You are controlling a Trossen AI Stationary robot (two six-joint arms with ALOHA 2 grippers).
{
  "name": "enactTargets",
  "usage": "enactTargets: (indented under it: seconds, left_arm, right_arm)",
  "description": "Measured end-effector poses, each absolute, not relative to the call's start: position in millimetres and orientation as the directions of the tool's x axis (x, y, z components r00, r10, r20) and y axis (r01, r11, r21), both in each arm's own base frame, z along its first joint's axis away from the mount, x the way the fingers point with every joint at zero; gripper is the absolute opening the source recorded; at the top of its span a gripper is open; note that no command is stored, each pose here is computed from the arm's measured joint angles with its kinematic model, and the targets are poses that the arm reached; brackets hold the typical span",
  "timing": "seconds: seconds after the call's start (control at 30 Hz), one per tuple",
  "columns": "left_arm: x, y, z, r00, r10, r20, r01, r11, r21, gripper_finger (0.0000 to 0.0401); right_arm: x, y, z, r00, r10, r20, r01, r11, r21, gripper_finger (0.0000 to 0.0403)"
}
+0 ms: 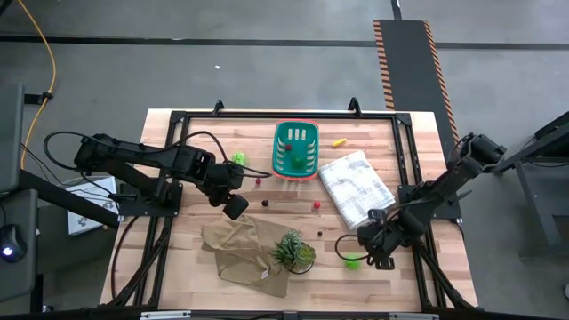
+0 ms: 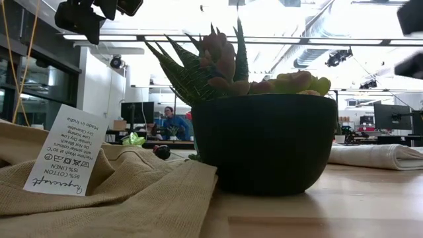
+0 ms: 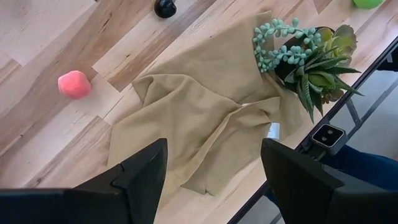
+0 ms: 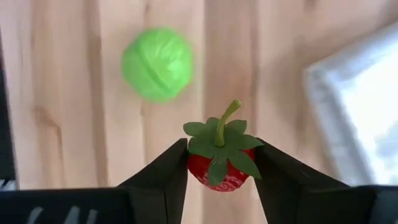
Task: Pick and placing Produce into tupperware
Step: Put the red strawberry into the green basket
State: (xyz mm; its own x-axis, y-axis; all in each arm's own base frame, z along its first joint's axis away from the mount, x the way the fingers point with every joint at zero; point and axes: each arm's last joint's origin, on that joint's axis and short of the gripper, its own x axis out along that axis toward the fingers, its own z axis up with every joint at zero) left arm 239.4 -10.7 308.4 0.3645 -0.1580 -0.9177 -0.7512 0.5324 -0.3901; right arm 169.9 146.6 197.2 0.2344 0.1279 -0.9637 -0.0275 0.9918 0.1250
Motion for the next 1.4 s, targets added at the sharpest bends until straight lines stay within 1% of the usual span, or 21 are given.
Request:
enactTargets:
  seconds: [0.1,0.23,0.4,0.57,0.8,0.97,1.07,1.23,1.4]
  left_arm:
    - [239,-11,308,0.364,-0.158,-0.918,-0.751,0.533,-0.390,0.0248]
    - [239,-11,308,0.364,-0.158,-0.918,-0.745,0.541,-0.389,0.0248]
    - [239,-11,308,0.364,-0.158,-0.918,-0.731,0.562,-0.387,0.0248]
    - [239,-11,308,0.364,-0.157,-0.918,-0.711,0.590,-0.383,0.0248]
    - [239,-11,308,0.364,-0.155,-0.918,-0.655,0.658,-0.371,0.0248]
    - [238,-11,308,0.348,-0.157,-0.924,-0.613,0.707,-0.352,0.0248]
    - [235,-11,307,0.316,-0.157,-0.936,-0.589,0.740,-0.323,0.0248]
    - [230,-10,305,0.268,-0.156,-0.951,-0.535,0.796,-0.281,0.0248]
    - [230,-10,305,0.267,-0.156,-0.951,-0.489,0.829,-0.273,0.0248]
  right_arm:
    - [174,147,213,0.280,0.061,-0.958,-0.018,0.998,0.059,0.0144]
    - [182,148,235,0.360,0.013,-0.933,-0.005,1.000,0.012,0.0144]
    - [196,141,261,0.421,-0.003,-0.907,0.056,0.998,0.023,0.0145]
    - [211,126,287,0.480,-0.069,-0.874,0.153,0.988,0.006,0.0145]
    - [229,97,314,0.542,-0.166,-0.824,0.263,0.965,-0.021,0.0145]
    - [240,74,330,0.570,-0.230,-0.789,0.364,0.932,-0.009,0.0145]
    - [246,59,338,0.587,-0.269,-0.763,0.422,0.906,0.006,0.0145]
    - [259,36,348,0.648,-0.308,-0.696,0.504,0.859,0.089,0.0145]
    - [271,14,356,0.710,-0.336,-0.619,0.550,0.814,0.188,0.0145]
